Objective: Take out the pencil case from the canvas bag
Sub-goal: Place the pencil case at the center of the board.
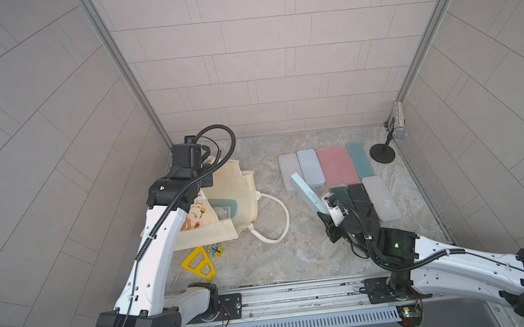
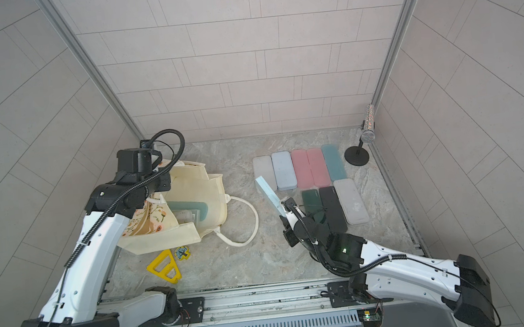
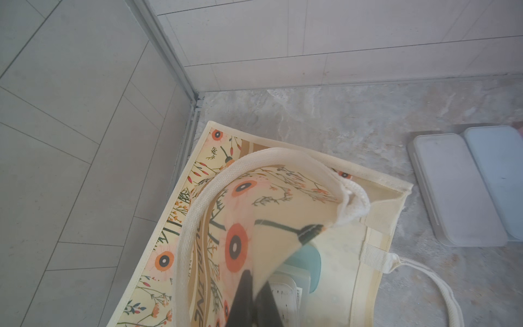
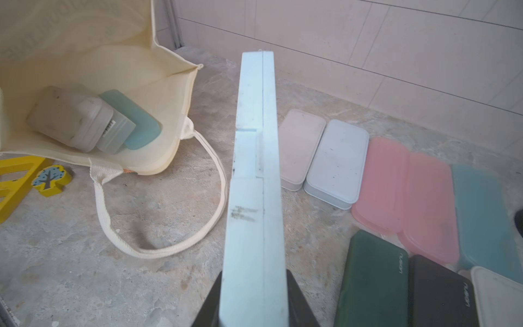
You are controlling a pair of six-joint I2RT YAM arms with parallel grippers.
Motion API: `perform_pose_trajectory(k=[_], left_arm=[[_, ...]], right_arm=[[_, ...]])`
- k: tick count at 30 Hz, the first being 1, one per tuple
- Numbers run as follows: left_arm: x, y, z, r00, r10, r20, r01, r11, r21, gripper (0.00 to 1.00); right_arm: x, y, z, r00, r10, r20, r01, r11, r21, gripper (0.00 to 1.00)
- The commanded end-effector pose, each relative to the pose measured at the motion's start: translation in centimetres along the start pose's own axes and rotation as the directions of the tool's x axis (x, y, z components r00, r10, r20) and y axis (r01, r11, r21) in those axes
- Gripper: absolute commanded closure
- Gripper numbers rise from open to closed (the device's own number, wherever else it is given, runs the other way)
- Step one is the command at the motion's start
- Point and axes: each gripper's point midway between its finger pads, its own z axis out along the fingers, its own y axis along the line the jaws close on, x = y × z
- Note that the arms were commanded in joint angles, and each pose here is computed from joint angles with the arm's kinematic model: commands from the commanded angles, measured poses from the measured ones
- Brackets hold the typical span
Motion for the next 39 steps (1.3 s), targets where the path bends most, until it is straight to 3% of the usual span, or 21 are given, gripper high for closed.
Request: perform_pose_trajectory(k=[1,6,15,31,34,39], left_arm=[[-2.6,1.6,-0.6,0.993,-0.043,0.112,0.050,0.997,-0.064,1.00],[-1.7,1.3,-0.1,0.993,-0.031,0.114,0.035,0.999,-0.033,1.00],[-0.4,0.6,0.1,0.995,-0.036,0.095,0.035,0.999,0.009,1.00],[0.1,0.6,0.0,0.996,-0.027,0.087,0.027,1.000,-0.001,1.00],[0.2,0.8,0.1,0.996,-0.025,0.082,0.026,1.000,-0.011,1.00],[0.3,0.7,0.3,0.997,-0.026,0.077,0.027,1.000,-0.008,1.00]], right_arm=[[1.7,-2.4,-0.5,0.997,0.008,-0.077,0.001,0.993,0.121,0.76],[3.7,-3.5,-0.2,0.978,-0.002,-0.208,0.048,0.975,0.215,0.77],[5.4,-4.9,0.2,0.940,-0.001,-0.340,0.126,0.930,0.346,0.73],[8.7,-5.0,3.3,0.799,-0.131,-0.587,0.420,0.820,0.389,0.72],[9.7,-4.4,4.0,0.766,-0.149,-0.625,0.453,0.815,0.361,0.69],[10.9,-2.7,4.7,0.744,-0.166,-0.647,0.445,0.846,0.295,0.53]])
